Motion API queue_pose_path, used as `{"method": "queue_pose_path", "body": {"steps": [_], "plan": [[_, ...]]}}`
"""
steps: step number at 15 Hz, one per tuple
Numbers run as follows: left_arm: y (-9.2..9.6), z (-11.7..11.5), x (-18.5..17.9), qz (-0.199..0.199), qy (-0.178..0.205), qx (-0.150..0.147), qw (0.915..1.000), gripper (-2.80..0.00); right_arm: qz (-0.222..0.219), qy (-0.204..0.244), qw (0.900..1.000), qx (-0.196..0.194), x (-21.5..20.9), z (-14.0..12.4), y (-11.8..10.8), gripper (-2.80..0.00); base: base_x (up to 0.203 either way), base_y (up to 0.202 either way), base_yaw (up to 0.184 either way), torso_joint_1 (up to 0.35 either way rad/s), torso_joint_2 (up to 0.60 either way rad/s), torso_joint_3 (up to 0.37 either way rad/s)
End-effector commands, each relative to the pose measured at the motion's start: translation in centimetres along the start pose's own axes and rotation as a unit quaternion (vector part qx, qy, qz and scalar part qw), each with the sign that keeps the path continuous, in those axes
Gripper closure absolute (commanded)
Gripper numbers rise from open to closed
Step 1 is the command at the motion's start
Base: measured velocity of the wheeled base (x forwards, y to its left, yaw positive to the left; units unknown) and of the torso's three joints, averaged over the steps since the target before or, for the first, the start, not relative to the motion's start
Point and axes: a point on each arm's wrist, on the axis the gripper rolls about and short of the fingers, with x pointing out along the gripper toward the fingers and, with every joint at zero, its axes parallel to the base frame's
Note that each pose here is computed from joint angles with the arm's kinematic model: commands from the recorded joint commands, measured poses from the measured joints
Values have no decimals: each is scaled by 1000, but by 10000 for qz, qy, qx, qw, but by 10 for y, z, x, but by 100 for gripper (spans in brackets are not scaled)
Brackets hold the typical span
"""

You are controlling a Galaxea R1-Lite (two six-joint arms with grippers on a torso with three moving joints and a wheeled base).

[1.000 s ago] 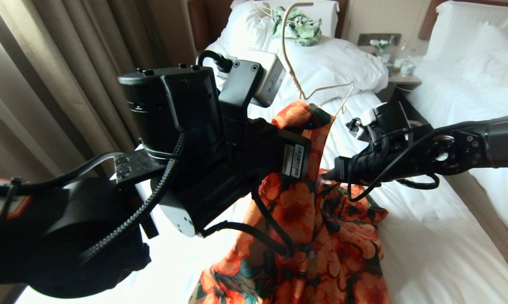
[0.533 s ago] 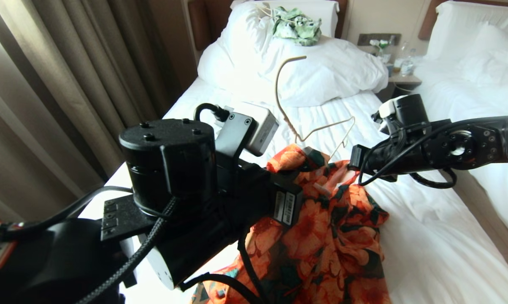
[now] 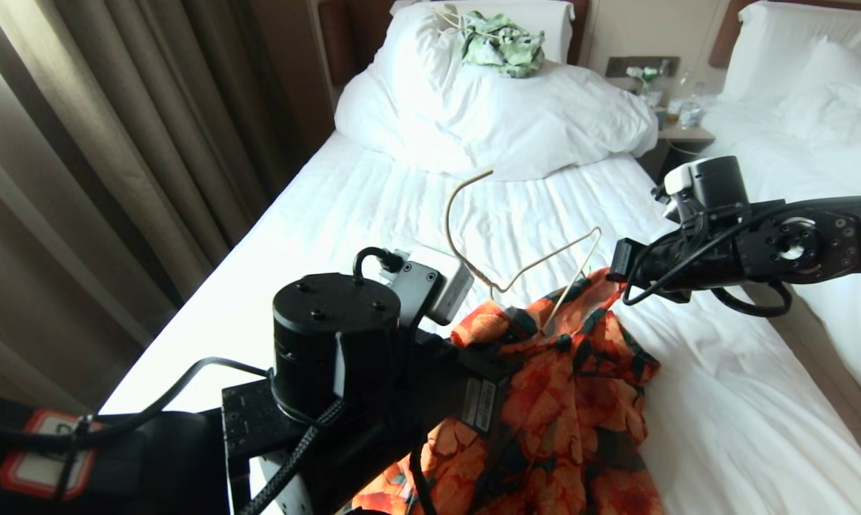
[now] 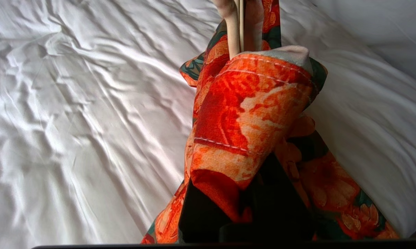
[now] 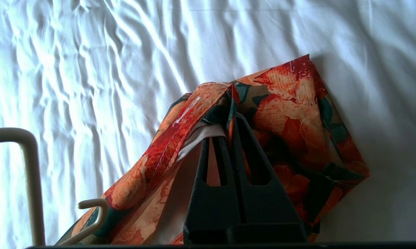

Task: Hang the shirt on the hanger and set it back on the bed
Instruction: Hook the other side of the shirt onto the hanger

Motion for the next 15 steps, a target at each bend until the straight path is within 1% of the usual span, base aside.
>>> {"method": "queue_pose_path", "body": {"steps": [1, 3, 5, 10, 12, 15], "plan": [[-2, -10, 4, 28, 84, 26, 10000, 0, 17, -52, 10000, 10, -3, 2, 1, 0, 0, 0, 0, 0, 0, 0], [-5, -15, 4, 15, 107, 44, 9999, 0, 24, -115, 9999, 17, -6, 5, 0, 0, 0, 0, 0, 0, 0, 0], [-12, -13, -1, -25, -15, 49, 10000, 0, -11, -98, 9999, 26, -3, 5, -2, 0, 0, 0, 0, 0, 0, 0], [-24, -23, -3, -132, 123, 158, 9997, 0, 58, -304, 9995, 51, -7, 16, 0, 0, 0, 0, 0, 0, 0, 0], [-26, -29, -1, -107, 207, 192, 9995, 0, 93, -342, 9994, 52, -10, 17, 2, 0, 0, 0, 0, 0, 0, 0], [-26, -30, 1, -105, 235, 211, 9994, 0, 144, -412, 9990, 42, -17, 19, 5, 0, 0, 0, 0, 0, 0, 0]]}}
